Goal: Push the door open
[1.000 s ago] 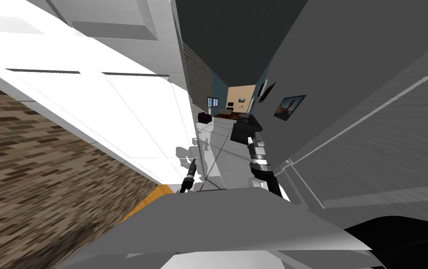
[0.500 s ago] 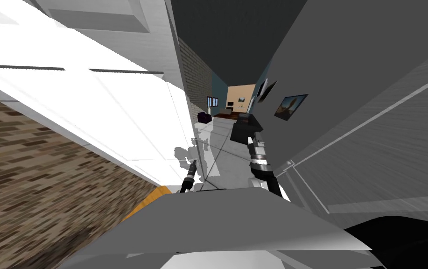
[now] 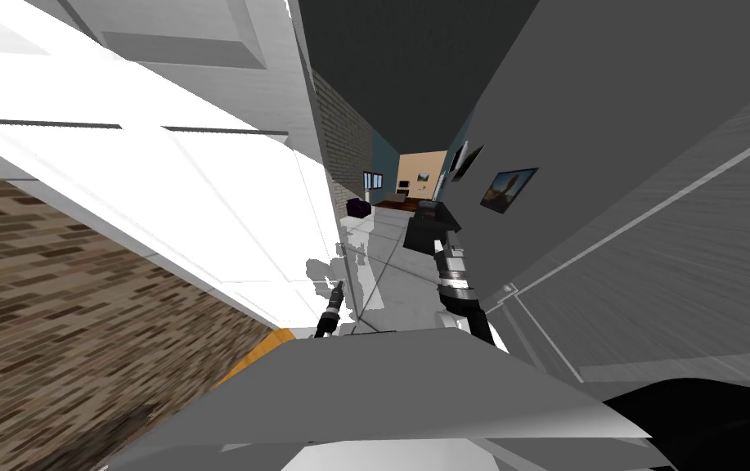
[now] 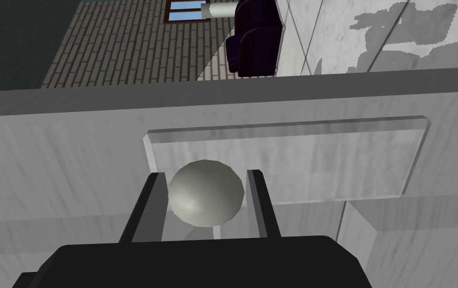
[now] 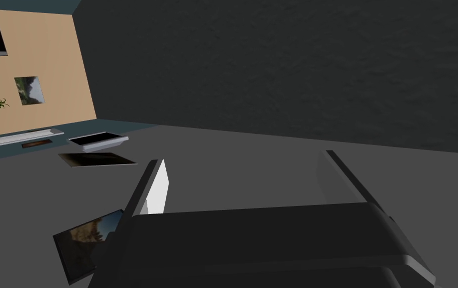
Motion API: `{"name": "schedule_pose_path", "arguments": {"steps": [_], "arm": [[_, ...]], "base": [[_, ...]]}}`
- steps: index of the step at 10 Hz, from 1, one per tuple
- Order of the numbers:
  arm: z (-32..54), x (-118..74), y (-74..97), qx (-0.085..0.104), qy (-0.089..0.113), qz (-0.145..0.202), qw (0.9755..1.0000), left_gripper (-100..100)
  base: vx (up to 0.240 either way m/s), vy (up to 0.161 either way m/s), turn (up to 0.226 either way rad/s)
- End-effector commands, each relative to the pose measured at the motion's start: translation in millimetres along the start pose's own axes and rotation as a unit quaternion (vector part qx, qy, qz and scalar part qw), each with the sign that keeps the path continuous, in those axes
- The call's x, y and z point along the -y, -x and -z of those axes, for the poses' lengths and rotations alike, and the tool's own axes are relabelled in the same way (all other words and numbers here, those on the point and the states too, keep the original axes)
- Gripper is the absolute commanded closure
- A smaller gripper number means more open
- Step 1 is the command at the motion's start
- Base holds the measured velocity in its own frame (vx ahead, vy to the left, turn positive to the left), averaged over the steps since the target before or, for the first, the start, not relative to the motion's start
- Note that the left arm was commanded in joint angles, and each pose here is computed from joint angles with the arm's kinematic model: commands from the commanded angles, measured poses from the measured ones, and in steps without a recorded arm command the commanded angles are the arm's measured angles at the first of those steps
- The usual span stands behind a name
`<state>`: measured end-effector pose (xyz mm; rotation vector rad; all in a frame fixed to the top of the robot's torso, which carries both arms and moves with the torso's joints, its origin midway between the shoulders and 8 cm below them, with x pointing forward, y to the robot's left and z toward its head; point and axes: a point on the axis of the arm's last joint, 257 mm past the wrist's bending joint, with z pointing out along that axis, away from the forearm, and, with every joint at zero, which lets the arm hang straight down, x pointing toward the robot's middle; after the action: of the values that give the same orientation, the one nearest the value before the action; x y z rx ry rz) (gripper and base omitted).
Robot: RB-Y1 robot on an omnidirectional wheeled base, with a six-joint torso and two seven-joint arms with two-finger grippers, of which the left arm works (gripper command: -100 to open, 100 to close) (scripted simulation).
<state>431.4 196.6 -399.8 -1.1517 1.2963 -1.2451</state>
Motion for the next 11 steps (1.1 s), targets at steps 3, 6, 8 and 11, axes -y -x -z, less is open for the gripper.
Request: {"name": "schedule_pose_path", "arguments": {"steps": [3,6,8,11], "arm": [[-6.0,5.3,32.0,0.025,-0.007,-0.011,0.9996,100],[-6.7,5.6,47.1,0.040,-0.007,-0.014,0.9991,100],[-7.1,6.0,58.8,0.051,-0.007,-0.016,0.9985,100],[-7.3,6.4,70.6,0.064,-0.007,-0.017,0.9978,100]], "base": [[0.194,-0.057,0.049],[0.111,-0.039,0.018],[0.175,-0.054,0.074],[0.126,-0.049,0.042]]}}
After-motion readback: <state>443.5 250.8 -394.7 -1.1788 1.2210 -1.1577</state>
